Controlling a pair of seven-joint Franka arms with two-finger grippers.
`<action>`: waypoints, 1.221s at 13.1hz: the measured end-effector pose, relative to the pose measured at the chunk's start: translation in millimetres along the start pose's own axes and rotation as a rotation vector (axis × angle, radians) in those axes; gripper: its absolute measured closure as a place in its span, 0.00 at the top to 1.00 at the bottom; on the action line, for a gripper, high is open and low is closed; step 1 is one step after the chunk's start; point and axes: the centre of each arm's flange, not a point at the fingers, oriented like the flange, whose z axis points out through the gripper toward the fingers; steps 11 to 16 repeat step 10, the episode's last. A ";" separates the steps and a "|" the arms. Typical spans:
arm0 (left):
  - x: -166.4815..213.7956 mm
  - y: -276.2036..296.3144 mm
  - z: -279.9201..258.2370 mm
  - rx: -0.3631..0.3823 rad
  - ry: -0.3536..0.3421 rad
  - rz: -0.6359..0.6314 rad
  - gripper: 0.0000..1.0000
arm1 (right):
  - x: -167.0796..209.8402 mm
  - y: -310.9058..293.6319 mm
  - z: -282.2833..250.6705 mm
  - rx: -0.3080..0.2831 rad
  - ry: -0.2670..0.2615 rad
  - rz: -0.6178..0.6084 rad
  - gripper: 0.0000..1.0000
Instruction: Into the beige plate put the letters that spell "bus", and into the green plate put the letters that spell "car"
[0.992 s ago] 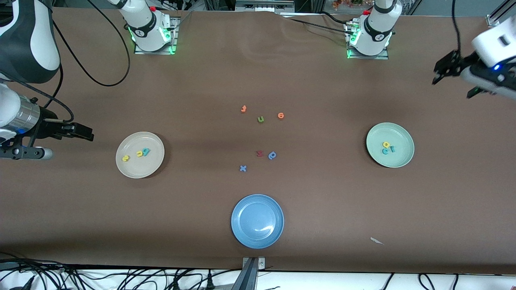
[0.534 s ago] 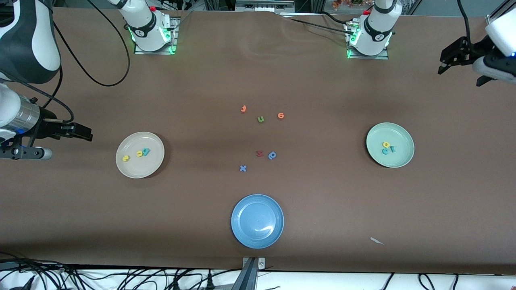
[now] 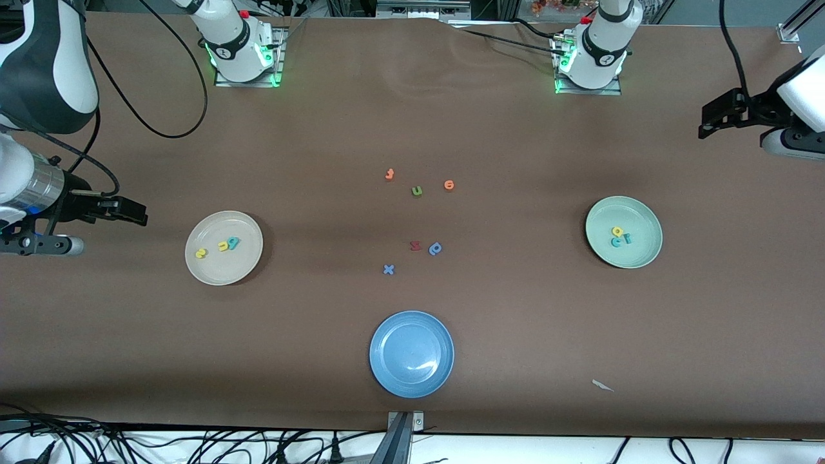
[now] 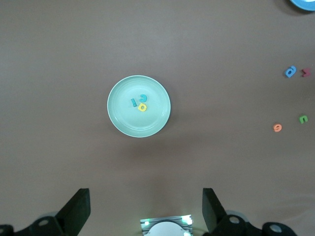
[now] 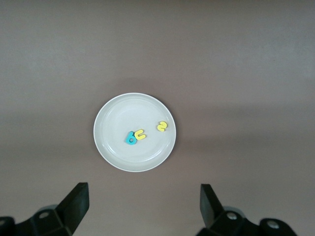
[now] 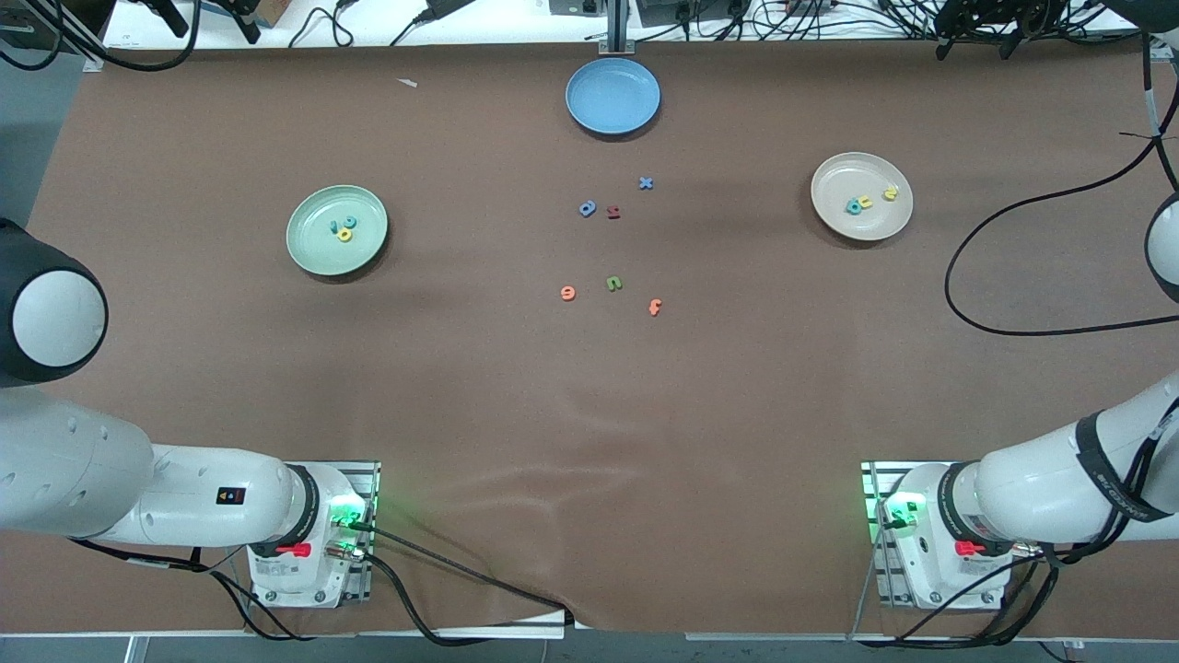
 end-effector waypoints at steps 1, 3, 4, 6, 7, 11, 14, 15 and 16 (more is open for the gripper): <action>0.1 3.3 0.2 0.001 -0.001 -0.012 1.00 | 0.0 -0.1 0.0 0.000 0.000 0.000 1.00; -0.6 5.4 2.6 0.001 -0.003 -0.020 1.00 | 0.1 -0.2 -0.2 0.000 0.001 0.000 1.00; -2.0 5.6 5.5 0.001 -0.006 -0.021 1.00 | 0.2 -0.2 -0.2 0.000 0.002 0.000 1.00; -5.2 4.2 10.4 0.002 -0.013 -0.025 1.00 | 0.2 -0.2 -0.2 0.000 0.002 0.000 1.00; -6.4 3.0 11.5 0.001 -0.014 -0.027 1.00 | 0.2 -0.2 -0.2 0.000 0.002 0.000 1.00; -6.8 1.7 14.0 0.001 -0.019 -0.030 1.00 | 0.2 -0.2 -0.2 0.000 0.002 0.000 1.00; -6.8 1.7 14.0 0.001 -0.019 -0.030 1.00 | 0.2 -0.2 -0.2 0.000 0.002 0.000 1.00; -6.8 1.7 14.0 0.001 -0.019 -0.030 1.00 | 0.2 -0.2 -0.2 0.000 0.002 0.000 1.00; -6.8 1.7 14.0 0.001 -0.019 -0.030 1.00 | 0.2 -0.2 -0.2 0.000 0.002 0.000 1.00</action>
